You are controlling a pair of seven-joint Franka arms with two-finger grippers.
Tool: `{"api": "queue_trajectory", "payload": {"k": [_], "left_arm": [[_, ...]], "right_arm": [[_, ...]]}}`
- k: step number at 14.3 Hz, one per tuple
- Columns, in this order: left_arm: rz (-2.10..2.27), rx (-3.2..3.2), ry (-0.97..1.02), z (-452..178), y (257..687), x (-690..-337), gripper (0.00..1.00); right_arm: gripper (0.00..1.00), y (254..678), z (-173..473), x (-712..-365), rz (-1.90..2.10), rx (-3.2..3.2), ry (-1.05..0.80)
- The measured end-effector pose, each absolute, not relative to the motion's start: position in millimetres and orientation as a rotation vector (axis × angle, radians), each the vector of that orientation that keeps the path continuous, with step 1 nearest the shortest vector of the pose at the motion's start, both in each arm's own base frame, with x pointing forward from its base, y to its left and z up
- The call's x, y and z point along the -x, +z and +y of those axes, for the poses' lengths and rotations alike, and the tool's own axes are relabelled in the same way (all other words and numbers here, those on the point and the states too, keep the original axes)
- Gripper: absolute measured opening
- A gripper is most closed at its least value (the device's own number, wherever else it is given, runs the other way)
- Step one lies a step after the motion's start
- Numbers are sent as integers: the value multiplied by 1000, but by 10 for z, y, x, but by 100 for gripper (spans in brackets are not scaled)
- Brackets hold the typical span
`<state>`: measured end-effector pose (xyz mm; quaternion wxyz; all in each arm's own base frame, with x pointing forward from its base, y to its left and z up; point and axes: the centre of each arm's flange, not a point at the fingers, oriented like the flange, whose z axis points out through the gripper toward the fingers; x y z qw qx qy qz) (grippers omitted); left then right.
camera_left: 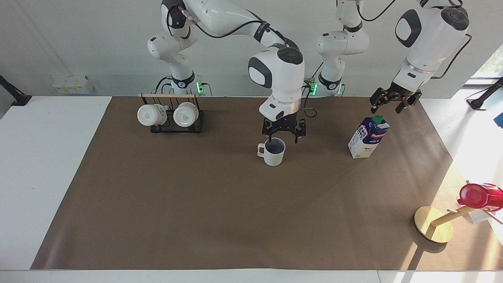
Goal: Place cup and milk on table
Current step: 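Lower the mug with the right gripper while the left gripper grasps the carton, then release the mug and withdraw the right gripper while the left gripper holds the carton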
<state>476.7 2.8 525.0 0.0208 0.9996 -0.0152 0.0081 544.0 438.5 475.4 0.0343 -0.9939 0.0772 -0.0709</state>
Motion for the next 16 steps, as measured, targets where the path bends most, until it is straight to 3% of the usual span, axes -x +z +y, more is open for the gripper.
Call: {"api": "queue_trajectory", "payload": {"k": [3, 9, 12, 16], "left_arm": [[-73, -3118, 69, 12, 5068, -4725, 100], [-107, -3127, 119, -68, 4618, -4618, 100], [-124, -3135, 124, -65, 4592, -4602, 100], [-140, -3142, 129, -61, 4604, -4601, 58]], "right_arm": [[100, 5302, 3590, -5446, 374, 3034, -228], [100, 5952, 2049, -5484, 462, 3074, -170], [100, 6228, 1210, -5523, 423, 3089, -189], [100, 6504, 388, -5488, 406, 3106, -201]]}}
